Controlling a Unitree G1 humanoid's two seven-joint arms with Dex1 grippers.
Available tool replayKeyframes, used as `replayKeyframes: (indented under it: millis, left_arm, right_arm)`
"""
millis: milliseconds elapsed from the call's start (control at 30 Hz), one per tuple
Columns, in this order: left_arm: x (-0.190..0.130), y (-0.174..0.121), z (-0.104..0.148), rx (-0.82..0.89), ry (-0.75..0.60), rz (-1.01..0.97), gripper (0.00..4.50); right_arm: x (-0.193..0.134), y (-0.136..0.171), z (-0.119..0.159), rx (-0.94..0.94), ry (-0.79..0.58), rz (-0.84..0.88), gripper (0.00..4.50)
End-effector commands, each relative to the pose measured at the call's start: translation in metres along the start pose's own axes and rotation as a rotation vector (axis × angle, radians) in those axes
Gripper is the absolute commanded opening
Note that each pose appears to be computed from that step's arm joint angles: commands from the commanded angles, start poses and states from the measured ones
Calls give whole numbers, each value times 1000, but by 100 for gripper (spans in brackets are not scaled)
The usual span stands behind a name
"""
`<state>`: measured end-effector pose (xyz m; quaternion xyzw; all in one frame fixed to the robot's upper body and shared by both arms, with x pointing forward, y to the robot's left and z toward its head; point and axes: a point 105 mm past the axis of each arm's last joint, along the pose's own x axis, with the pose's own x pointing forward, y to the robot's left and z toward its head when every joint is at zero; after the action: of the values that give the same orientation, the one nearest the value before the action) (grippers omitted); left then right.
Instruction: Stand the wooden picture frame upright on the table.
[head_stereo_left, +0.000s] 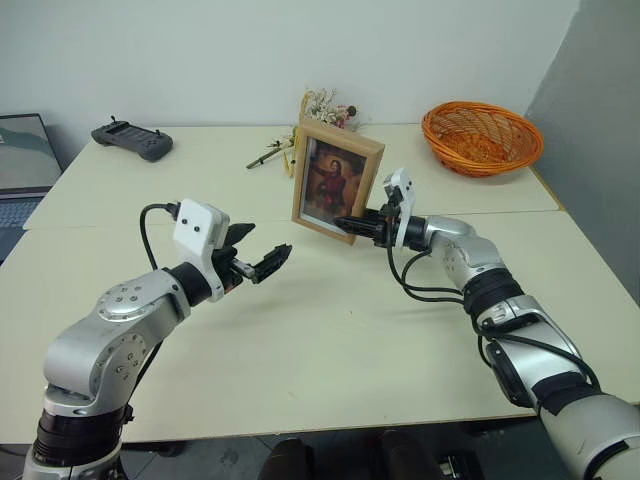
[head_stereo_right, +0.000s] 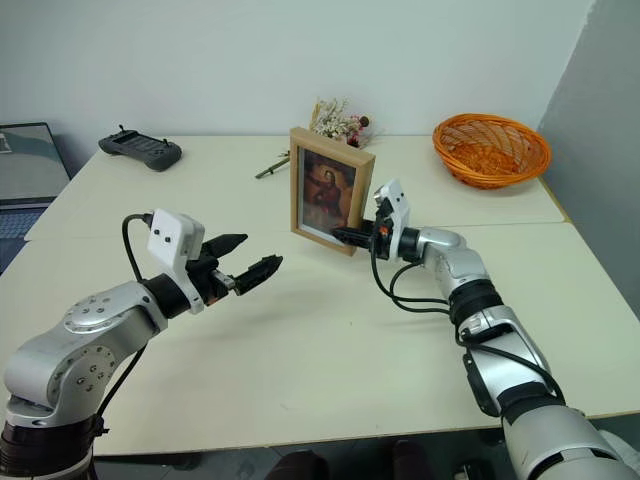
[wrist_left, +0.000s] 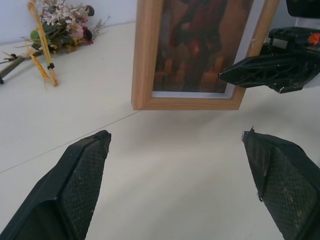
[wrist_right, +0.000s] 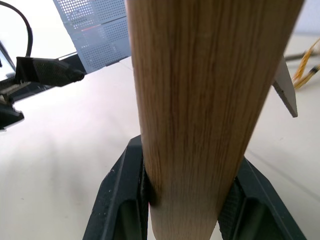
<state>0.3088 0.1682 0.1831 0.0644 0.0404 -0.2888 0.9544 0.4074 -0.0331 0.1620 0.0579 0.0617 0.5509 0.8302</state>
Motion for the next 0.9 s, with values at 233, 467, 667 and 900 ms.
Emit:
replayKeyframes:
  millis: [233, 467, 667, 900]
  left_arm:
    - [12, -2, -11, 42, -10, 7, 450]
    - [15, -1, -15, 38, 10, -19, 450]
    - [16, 4, -18, 31, 32, -40, 450]
    - [6, 36, -12, 60, 58, -7, 450]
  right_arm:
    - [0, -5, -45, 37, 91, -54, 131]
    - [-7, -3, -48, -19, 102, -30, 291]
    - [-51, -12, -53, -53, 142, -71, 424]
    - [-116, 13, -13, -205, 175, -157, 447]
